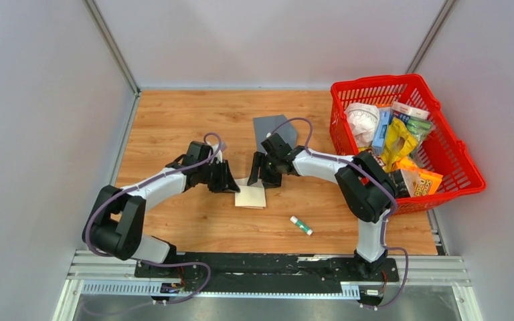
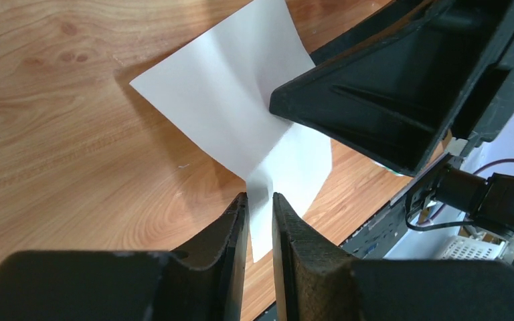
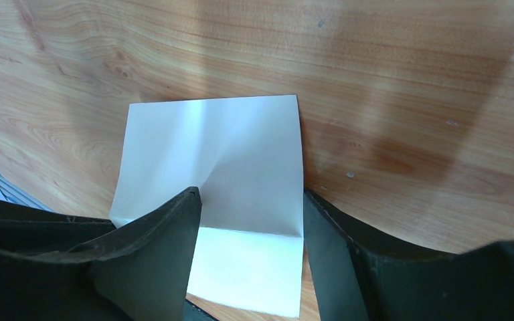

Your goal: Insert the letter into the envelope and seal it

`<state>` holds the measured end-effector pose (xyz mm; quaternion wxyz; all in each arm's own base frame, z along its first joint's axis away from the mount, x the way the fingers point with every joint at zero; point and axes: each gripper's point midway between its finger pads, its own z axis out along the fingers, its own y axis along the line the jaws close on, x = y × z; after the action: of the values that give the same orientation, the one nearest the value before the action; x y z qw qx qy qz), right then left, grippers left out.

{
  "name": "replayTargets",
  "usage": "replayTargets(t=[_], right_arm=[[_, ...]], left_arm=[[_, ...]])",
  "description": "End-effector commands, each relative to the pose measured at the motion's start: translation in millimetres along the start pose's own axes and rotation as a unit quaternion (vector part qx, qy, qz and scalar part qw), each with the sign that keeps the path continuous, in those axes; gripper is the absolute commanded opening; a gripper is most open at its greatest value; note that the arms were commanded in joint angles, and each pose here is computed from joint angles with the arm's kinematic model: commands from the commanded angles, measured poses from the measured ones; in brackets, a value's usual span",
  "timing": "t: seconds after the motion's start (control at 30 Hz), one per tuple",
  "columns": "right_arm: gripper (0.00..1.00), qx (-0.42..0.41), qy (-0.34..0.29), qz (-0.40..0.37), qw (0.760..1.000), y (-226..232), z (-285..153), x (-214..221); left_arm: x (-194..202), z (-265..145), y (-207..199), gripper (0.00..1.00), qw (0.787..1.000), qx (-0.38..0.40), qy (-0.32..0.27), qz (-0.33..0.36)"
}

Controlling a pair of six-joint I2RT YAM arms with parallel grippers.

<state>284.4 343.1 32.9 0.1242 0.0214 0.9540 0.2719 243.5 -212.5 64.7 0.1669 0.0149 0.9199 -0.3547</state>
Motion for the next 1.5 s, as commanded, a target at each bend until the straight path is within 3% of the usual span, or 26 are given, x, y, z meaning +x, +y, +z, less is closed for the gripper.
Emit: replayTargets(t=[0.0, 0.2, 0.33, 0.5, 0.7, 0.87, 1.03, 1.23, 1.47], right_arm=[[0.63, 0.017, 0.002, -0.008, 1.000, -9.4, 2.8, 5.4], [0.64, 0.013, 0.001, -0.007, 1.000, -7.7, 2.3, 4.2], [0.64, 0.013, 0.001, -0.009, 1.000, -8.0, 2.0, 4.4], [0.68, 0.029, -0.034, -0.037, 0.998, -12.0, -17.3, -12.8], [0.75, 0.030, -0.148, -0.110, 0.982, 1.9, -92.5, -55.4], [0.79, -0.009, -0.235, -0.213, 0.948, 23.5, -168.4, -65.7], [0.84, -0.136, -0.274, -0.320, 0.897, 56.5, -227.3, -32.3], [0.85, -0.249, -0.211, -0.399, 0.857, 84.5, -237.9, 22.3], [0.88, -0.276, -0.125, -0.473, 0.827, 110.9, -223.9, 76.1]], left_arm=[[-10.1, 1.6, -5.8, 0.27, 1.000, 0.007, -0.005, 0.010], [-5.2, 8.2, -9.7, 0.21, 1.000, 0.012, 0.001, 0.006], [-4.3, 10.1, -10.5, 0.00, 1.000, 0.005, 0.009, 0.005], [-21.7, -7.5, -22.2, 0.00, 0.999, -0.009, -0.005, 0.049], [-31.0, -39.9, -55.1, 0.00, 0.993, 0.016, 0.016, 0.116], [-27.1, -68.9, -84.3, 0.00, 0.982, 0.062, 0.034, 0.176], [-9.2, -96.4, -110.9, 0.00, 0.969, 0.120, 0.051, 0.211], [24.8, -125.7, -141.7, 0.00, 0.943, 0.193, 0.049, 0.269], [57.2, -139.6, -150.7, 0.00, 0.928, 0.224, 0.057, 0.292]])
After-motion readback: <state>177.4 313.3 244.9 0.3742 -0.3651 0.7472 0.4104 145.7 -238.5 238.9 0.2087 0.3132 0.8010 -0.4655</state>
